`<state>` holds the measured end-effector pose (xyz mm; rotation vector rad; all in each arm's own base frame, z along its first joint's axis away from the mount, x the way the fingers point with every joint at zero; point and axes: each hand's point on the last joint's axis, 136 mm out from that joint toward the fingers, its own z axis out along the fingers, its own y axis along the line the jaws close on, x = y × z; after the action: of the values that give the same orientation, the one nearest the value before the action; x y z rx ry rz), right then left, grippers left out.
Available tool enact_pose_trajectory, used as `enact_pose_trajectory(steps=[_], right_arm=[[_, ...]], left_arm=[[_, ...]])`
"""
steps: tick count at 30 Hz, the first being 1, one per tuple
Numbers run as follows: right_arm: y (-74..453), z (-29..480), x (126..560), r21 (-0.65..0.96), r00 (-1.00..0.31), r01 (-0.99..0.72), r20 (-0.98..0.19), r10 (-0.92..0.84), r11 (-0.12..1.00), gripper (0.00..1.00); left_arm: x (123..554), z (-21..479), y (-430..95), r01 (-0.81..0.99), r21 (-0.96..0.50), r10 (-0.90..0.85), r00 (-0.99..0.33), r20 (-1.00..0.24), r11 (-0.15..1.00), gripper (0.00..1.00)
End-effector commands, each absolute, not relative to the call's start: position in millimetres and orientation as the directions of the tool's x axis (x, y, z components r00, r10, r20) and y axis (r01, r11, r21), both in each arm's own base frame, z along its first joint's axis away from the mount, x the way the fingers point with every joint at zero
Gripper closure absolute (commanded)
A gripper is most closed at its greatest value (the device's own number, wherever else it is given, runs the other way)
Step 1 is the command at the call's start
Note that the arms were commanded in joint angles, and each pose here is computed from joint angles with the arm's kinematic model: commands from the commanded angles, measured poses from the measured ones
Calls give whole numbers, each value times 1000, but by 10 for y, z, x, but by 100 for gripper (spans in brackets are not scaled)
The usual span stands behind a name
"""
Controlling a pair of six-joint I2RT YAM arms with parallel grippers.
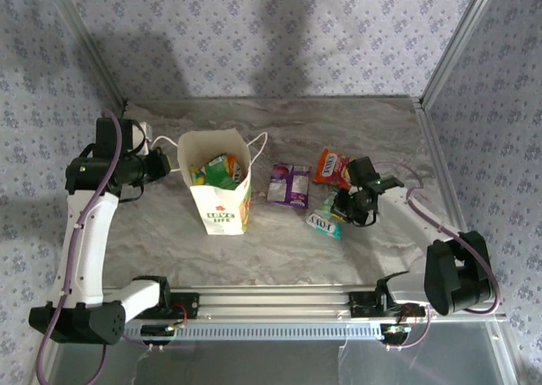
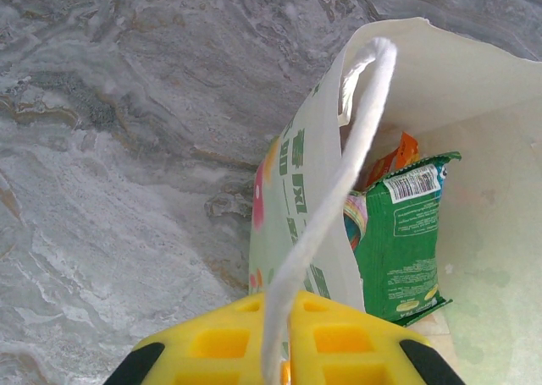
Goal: Place the snacks into the paper bag
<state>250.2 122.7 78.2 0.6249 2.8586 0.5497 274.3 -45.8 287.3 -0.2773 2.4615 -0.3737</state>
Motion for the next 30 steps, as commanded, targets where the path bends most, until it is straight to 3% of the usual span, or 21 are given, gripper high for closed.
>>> enact_pose_trajectory(steps=[1, 30], right_arm=[[1165, 990, 2562, 354, -902, 330, -154, 403, 875, 88], [1454, 2044, 2945, 282, -844, 12, -512, 161, 959, 89]], left_arm=[[2710, 2919, -461, -91, -320, -269, -773, -574, 943, 89], [2757, 2975, -489, -85, -320, -266, -768, -582, 944, 89]])
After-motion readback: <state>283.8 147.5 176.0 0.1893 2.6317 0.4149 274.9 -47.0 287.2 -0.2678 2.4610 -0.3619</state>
